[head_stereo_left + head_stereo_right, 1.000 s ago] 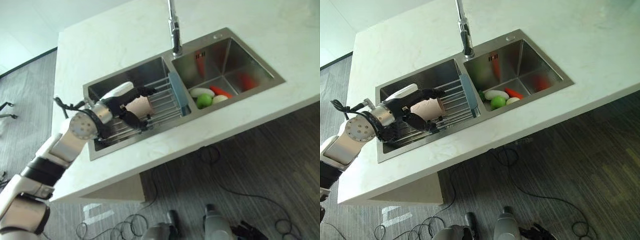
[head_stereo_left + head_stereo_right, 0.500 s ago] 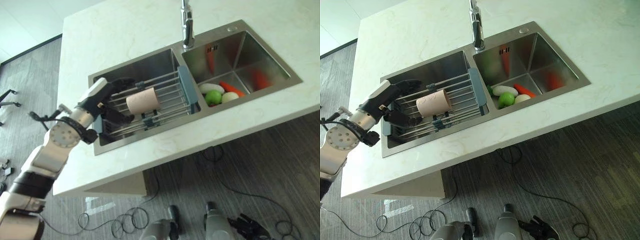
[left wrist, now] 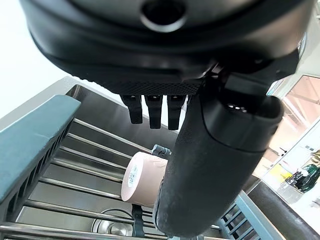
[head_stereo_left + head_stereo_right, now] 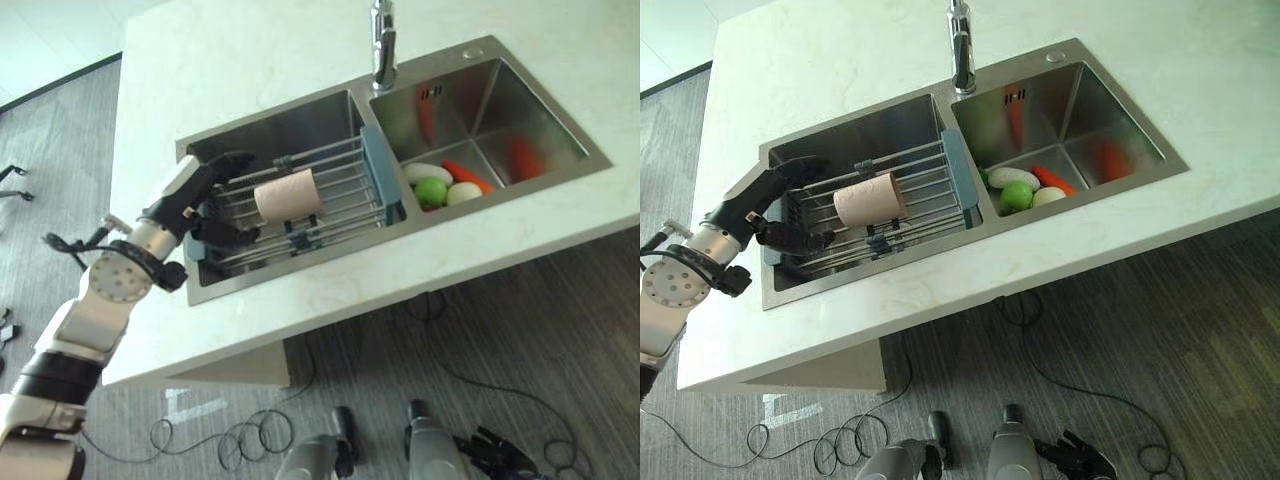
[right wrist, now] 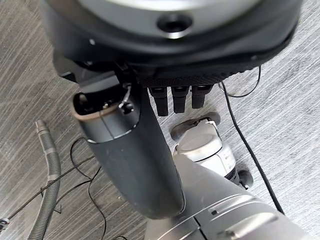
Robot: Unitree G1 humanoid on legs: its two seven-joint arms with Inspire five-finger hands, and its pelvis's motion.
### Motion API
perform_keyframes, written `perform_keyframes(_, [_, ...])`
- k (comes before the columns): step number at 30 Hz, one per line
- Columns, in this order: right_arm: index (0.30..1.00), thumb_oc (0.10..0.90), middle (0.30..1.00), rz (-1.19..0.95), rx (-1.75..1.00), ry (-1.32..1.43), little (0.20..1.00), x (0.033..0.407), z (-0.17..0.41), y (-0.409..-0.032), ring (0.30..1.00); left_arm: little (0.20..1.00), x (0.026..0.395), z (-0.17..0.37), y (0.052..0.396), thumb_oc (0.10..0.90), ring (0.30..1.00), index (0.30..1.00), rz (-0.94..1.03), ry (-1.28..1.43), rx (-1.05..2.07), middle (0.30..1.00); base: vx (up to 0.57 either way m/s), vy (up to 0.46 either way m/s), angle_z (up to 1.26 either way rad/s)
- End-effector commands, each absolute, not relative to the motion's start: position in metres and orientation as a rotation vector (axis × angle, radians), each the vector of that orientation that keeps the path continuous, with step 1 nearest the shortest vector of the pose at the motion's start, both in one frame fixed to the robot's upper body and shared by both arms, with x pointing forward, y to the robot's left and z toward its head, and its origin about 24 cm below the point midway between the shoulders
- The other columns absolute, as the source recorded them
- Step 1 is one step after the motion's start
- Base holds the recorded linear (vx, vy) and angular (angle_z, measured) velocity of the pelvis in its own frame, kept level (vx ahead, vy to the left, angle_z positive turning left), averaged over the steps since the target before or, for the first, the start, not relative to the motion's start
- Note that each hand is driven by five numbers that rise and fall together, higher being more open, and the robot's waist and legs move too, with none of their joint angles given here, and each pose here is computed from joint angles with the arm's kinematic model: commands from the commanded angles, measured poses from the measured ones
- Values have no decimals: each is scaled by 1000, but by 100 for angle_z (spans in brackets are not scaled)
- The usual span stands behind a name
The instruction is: Place the dishes in the dishwasher.
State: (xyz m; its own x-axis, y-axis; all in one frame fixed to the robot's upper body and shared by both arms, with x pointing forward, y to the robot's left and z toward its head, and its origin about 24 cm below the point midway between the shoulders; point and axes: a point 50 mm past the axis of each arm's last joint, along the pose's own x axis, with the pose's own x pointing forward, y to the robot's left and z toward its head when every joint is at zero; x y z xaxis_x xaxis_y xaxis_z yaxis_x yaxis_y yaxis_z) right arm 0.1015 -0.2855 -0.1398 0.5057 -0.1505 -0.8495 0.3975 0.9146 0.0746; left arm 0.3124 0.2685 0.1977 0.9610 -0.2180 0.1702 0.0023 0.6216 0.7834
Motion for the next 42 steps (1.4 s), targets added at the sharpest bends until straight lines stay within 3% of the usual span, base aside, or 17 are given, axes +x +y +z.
perform_keyframes(1, [900,800,900,-333,261,969,900,98,-136,-295,900,900,306,264,271,800,900,900,17,-541,866,900,53,22,-1])
perform_keyframes(22, [900,800,900,-292,242,899,900,122,-123,-304,900,900,312,286,251,800,900,900,50,-620,1001,900,17,18,-3])
perform_keyframes(31, [900,800,900,-287,239,873,900,130,-117,-309,900,900,320,283,244,800,900,900,2,-534,1030,900,6,10,-5])
perform_keyframes(42, [900,800,900,-291,227,841,900,140,-111,-314,900,900,327,285,252,800,900,900,118,-524,1099,900,-1,7,-4])
